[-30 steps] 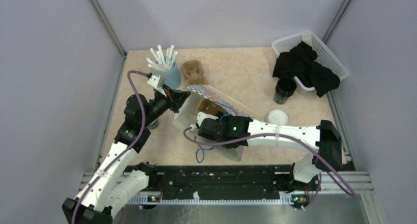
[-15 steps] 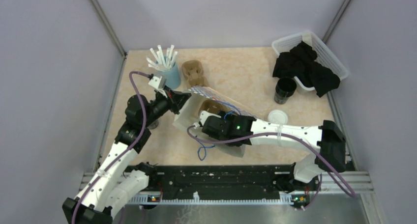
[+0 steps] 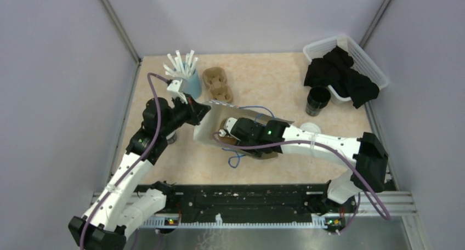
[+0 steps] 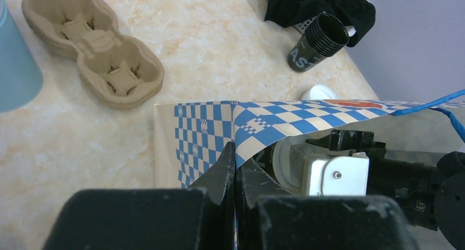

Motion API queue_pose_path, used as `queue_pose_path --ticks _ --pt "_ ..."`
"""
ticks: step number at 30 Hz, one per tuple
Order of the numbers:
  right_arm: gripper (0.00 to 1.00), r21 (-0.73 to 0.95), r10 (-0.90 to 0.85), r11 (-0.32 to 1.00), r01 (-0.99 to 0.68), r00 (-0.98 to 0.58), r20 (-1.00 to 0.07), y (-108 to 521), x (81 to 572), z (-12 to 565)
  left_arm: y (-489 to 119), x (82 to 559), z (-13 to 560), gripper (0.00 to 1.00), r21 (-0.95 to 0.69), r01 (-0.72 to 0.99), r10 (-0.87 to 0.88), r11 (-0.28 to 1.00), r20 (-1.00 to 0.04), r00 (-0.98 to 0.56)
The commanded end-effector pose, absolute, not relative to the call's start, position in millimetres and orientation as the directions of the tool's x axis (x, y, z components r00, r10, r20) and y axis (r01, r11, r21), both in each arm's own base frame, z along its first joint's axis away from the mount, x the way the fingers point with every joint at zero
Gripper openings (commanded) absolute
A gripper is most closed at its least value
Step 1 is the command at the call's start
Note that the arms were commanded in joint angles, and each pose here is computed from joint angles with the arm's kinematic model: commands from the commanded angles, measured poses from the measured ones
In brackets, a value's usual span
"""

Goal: Pack the takeout coffee
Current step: Place the coffee cup on the cup tray.

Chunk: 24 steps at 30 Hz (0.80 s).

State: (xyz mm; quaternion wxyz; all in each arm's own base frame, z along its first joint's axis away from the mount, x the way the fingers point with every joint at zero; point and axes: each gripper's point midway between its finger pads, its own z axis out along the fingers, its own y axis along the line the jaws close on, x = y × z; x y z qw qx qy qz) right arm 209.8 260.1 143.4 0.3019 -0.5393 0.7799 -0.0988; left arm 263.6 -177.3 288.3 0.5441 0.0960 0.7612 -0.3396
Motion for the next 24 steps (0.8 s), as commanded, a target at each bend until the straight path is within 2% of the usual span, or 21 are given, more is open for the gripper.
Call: queue_pose_path --ticks 1,9,24 --pt "0.58 -0.366 -0.893 0.391 -0.845 -0.251 -0.375 265 206 134 -174 271 309 0.0 -0.435 0.476 -0.262 0.764 -0.884 -0.387" --pt "0.58 -0.235 -0.9 0.388 -0.891 -0.311 -0.306 253 207 104 -172 288 310 0.0 -0.423 0.435 -0.256 0.795 -0.884 -0.391" --pt "0.59 -0.03 -0.887 0.396 -0.918 -0.374 -0.273 257 213 56 -179 317 303 0.0 -0.389 0.413 -0.211 0.824 -0.885 -0.414"
